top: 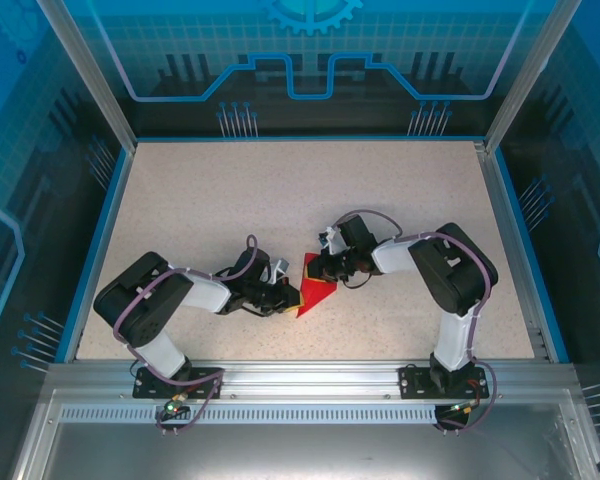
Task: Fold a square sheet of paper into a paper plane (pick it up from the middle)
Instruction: Fourth fold the wing at the center of the table.
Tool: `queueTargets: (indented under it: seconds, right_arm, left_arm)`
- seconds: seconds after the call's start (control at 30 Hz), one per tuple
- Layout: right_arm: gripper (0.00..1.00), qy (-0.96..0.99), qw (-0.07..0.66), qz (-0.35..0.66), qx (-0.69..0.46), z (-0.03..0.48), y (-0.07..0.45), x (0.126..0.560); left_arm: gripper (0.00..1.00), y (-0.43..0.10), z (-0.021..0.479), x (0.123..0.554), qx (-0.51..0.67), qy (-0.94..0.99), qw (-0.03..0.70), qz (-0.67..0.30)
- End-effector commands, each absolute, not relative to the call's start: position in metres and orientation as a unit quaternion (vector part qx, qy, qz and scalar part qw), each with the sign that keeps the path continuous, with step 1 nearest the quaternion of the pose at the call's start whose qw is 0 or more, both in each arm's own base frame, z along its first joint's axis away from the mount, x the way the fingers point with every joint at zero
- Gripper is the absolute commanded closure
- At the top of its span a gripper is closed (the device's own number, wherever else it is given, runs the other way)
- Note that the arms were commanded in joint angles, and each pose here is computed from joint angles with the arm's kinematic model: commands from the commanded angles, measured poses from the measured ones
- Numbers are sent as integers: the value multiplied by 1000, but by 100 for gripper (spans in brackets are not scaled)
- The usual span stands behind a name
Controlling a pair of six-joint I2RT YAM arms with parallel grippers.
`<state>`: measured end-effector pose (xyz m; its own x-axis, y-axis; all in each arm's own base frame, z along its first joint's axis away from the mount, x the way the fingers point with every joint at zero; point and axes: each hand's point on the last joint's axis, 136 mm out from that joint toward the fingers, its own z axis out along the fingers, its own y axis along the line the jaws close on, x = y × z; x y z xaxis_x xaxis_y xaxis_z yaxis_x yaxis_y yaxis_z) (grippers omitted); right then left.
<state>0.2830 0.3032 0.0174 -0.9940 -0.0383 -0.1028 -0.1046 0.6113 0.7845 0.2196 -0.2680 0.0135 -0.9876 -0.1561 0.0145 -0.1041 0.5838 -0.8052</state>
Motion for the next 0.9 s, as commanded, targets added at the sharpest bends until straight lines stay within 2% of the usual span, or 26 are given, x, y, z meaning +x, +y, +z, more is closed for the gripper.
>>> queueTargets:
  seconds: [0.0,0.1,0.4,0.53,0.7,0.87]
  right_arm:
    - [87,904,16,425,-38,4,298,278]
    - [87,914,9,403,-34,-3,295,283]
    - [89,944,-23,328,-37,-31,279,266]
    - [89,943,-22,331,-37,-29,281,266]
    - [89,942,-18,333,-39,-26,282,267]
    - [89,943,-18,331,-40,-26,282,265]
  left_arm:
    - [96,-249,-15,208,-111,907,2,-407]
    - [94,-248,-16,207,-113,908,2,-404]
    - [78,-243,-5,204,-85,926,16,-368]
    - [80,-247,-6,198,-70,934,8,-350]
    - [88,-250,-8,193,-63,938,6,-342]
    - [91,-246,-13,187,-57,948,-6,-312]
